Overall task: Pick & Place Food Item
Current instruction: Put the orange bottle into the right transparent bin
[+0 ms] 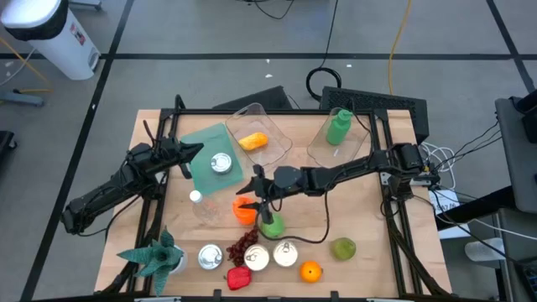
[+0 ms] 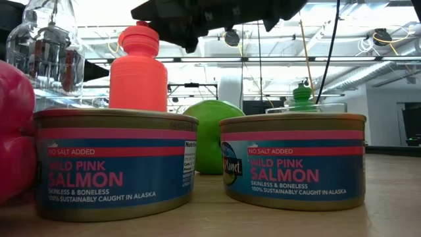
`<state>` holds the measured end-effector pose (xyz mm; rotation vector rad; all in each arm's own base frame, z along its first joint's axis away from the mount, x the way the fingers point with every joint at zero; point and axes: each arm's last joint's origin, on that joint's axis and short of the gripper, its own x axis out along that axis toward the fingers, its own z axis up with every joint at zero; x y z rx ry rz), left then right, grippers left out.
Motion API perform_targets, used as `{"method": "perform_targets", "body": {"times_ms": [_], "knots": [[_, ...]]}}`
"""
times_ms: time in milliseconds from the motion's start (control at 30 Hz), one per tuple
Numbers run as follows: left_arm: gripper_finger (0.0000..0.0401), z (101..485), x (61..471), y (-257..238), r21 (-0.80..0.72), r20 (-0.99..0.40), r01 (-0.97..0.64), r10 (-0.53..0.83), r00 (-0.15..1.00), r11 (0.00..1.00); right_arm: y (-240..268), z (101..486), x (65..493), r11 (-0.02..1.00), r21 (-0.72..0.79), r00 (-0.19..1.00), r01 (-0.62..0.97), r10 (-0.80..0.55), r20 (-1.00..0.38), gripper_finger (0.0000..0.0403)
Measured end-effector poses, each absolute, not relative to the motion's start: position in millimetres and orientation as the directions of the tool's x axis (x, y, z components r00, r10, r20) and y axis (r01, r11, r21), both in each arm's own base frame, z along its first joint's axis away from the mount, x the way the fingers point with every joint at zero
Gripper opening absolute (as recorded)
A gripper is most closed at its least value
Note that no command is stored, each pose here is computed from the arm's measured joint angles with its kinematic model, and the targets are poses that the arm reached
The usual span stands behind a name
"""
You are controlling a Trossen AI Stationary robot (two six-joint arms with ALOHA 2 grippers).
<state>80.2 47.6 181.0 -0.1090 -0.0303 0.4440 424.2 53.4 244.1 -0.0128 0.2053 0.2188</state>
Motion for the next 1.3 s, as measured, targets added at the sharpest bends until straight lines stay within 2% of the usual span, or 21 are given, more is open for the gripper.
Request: {"method": "perform_targets", "body": {"times_ms": [333,733,1067,1300], "knots": [[0.0015,181.0,80.2,47.6,-0.112,0.006,-0.427,0.431,0.903,0.897,53.8,240.0,424.0,0.975,0.017,0.948,-0.220,0.217,-0.232,0.0188],[0.0015,181.0,80.2,47.6,-0.110,0.006,-0.428,0.431,0.902,0.897,53.8,237.5,424.7,0.976,0.022,0.947,-0.217,0.216,-0.239,0.0164],[0.0015,181.0,80.2,47.6,-0.110,0.006,-0.428,0.431,0.902,0.897,53.9,237.1,424.5,0.975,0.024,0.944,-0.220,0.219,-0.245,0.0122],[0.0015,181.1,80.2,47.6,-0.110,0.006,-0.428,0.431,0.902,0.897,53.8,243.1,422.7,0.974,0.042,0.948,-0.220,0.224,-0.226,0.0059]]}}
